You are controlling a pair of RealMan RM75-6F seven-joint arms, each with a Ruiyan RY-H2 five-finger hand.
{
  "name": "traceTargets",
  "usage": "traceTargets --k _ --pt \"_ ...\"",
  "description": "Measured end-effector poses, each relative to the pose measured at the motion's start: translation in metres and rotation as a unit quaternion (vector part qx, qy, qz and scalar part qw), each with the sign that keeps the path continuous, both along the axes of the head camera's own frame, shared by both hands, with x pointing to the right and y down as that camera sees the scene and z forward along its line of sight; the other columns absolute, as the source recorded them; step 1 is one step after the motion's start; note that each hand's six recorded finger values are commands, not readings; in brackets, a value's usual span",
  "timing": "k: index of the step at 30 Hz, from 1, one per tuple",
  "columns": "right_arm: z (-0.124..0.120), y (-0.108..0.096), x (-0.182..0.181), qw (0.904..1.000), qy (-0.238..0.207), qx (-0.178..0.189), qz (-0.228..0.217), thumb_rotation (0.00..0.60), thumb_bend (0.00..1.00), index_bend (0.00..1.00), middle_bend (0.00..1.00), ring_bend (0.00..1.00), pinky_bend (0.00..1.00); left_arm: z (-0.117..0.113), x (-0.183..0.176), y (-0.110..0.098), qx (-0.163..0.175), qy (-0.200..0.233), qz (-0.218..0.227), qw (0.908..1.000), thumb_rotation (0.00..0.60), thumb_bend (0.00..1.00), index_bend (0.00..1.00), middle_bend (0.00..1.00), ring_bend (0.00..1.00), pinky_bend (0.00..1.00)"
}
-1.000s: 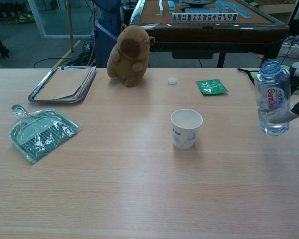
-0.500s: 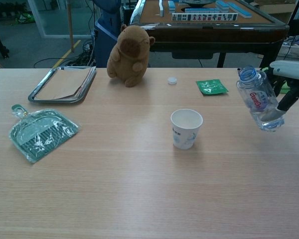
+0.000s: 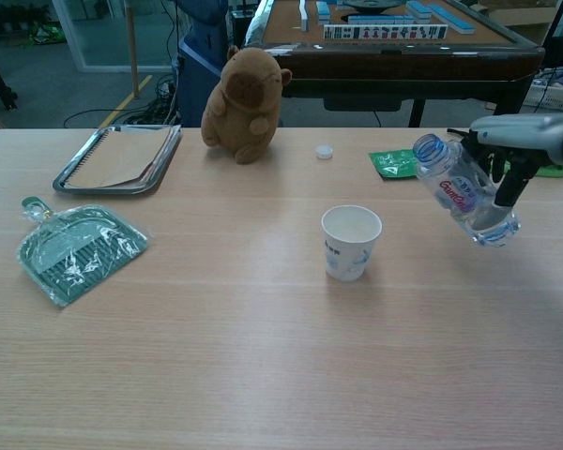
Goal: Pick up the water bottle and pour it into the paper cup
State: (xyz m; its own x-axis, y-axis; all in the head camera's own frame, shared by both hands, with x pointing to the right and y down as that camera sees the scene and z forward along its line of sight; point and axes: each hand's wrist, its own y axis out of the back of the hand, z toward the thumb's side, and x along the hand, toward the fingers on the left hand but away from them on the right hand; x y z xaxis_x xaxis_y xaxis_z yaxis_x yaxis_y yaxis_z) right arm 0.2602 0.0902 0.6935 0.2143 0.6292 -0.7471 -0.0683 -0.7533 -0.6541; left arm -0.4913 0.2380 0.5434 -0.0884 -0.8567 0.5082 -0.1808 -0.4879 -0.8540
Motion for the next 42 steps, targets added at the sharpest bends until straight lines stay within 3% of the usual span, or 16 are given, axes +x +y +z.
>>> traceTargets --k 21,42 --pt "-0.002 -0.004 -0.038 0.9933 0.096 -0.019 -0.061 0.6 0.1 0.57 0.53 0.4 0.37 -0.007 -0.003 -0.003 0.011 0.0 -0.005 0.9999 0.6 0.39 0.2 0.21 0.2 0.6" --pt "-0.013 -0.006 -0.052 0.9667 0.225 -0.018 -0.121 0.6 0.1 0.57 0.53 0.4 0.37 -0.012 -0.003 -0.004 0.015 -0.001 -0.004 0.9999 0.6 0.39 0.2 0.21 0.2 0.6"
